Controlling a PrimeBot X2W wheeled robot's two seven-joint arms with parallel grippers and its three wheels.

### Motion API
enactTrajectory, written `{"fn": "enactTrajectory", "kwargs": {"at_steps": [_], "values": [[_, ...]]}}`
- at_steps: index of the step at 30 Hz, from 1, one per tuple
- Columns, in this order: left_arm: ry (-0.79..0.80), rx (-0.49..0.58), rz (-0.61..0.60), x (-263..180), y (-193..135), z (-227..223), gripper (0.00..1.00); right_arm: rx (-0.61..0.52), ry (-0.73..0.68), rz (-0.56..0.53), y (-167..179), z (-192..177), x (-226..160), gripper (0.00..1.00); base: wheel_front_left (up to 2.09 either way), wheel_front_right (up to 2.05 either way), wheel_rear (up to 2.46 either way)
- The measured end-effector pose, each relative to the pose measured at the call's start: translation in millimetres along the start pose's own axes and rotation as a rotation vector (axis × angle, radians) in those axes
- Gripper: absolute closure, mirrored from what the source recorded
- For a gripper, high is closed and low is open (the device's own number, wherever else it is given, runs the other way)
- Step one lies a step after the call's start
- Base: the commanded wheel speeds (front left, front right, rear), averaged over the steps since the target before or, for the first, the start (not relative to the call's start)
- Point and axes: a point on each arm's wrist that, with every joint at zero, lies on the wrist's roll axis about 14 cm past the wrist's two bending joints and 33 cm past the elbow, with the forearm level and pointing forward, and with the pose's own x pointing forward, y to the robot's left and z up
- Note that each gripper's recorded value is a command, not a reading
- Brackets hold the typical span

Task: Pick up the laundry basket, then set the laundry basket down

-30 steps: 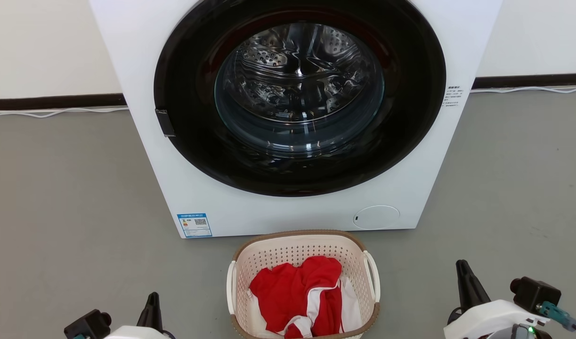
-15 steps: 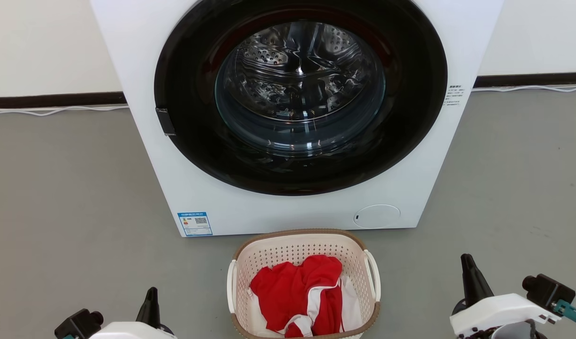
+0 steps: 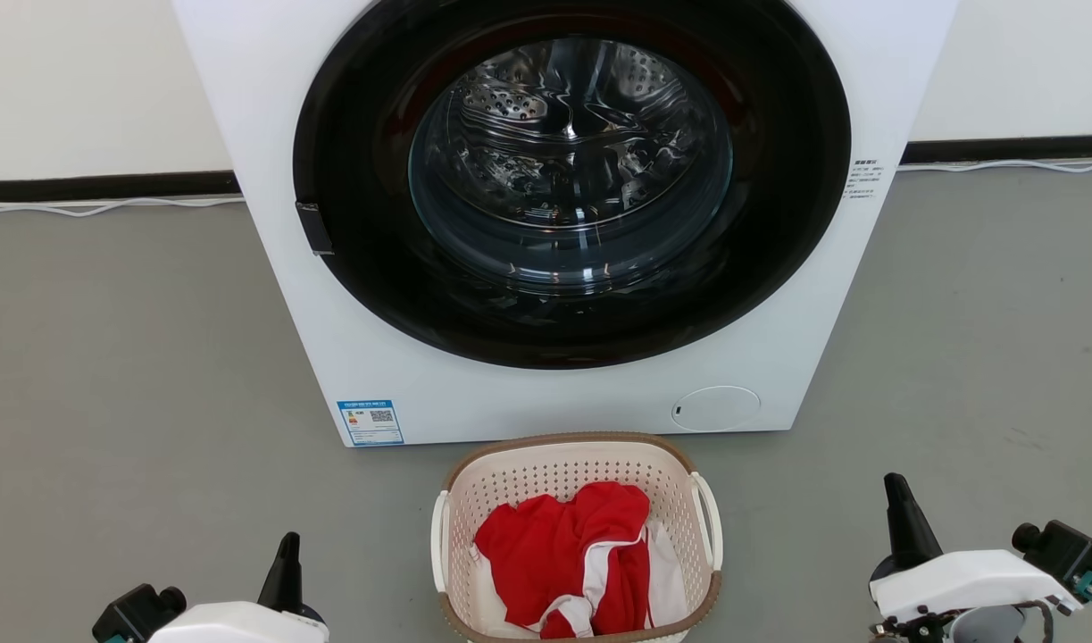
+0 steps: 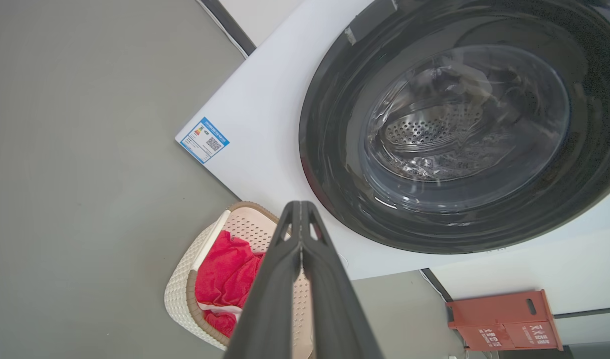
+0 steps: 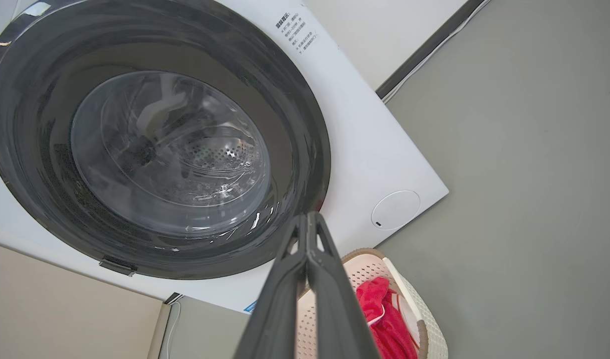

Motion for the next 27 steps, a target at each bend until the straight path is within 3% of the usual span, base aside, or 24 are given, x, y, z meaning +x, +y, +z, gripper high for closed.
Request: {"fn": "enactTrajectory", "kwargs": {"at_steps": [27], "values": [[0.008,-0.272,-0.066,2.6,-16.4,10.6,1.0,0.327,-0.012,0.032,11.0,11.8,3.8,1.0,0.0,0.0,0.0]]}}
